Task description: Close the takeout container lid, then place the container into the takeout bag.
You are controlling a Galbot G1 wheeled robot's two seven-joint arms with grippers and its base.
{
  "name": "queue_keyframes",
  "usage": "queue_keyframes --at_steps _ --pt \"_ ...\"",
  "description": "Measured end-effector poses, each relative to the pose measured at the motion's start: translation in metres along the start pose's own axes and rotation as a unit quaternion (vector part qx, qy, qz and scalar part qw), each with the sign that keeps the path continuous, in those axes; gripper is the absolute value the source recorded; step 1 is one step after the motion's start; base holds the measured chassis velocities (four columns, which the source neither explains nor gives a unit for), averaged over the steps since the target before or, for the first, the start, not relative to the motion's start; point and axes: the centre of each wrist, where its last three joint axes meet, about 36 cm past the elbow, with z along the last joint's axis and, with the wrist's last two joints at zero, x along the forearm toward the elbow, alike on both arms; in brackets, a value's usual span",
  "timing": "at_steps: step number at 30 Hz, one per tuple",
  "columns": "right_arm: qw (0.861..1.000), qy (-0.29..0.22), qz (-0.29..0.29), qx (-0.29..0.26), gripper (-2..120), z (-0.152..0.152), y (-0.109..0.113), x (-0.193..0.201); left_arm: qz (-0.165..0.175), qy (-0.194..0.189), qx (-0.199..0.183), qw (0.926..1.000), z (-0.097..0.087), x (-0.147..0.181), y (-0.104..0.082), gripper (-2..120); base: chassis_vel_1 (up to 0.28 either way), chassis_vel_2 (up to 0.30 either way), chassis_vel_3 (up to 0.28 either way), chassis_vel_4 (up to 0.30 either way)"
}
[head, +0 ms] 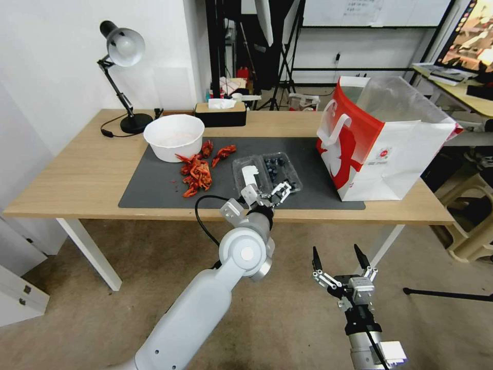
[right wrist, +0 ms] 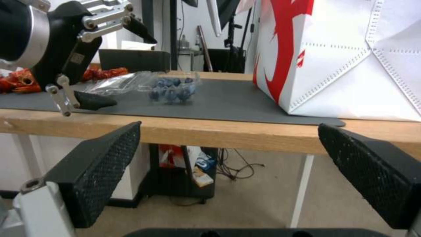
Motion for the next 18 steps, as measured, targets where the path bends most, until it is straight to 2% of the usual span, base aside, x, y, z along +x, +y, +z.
queue_keyframes --at_steps 18 --pt "1.0 0.001 -0.001 -0.002 100 0.002 0.003 0.002 -0.024 -0.016 0.005 0.9996 -0.019 -0.015 0.004 100 0.0 0.0 0.0 0.0"
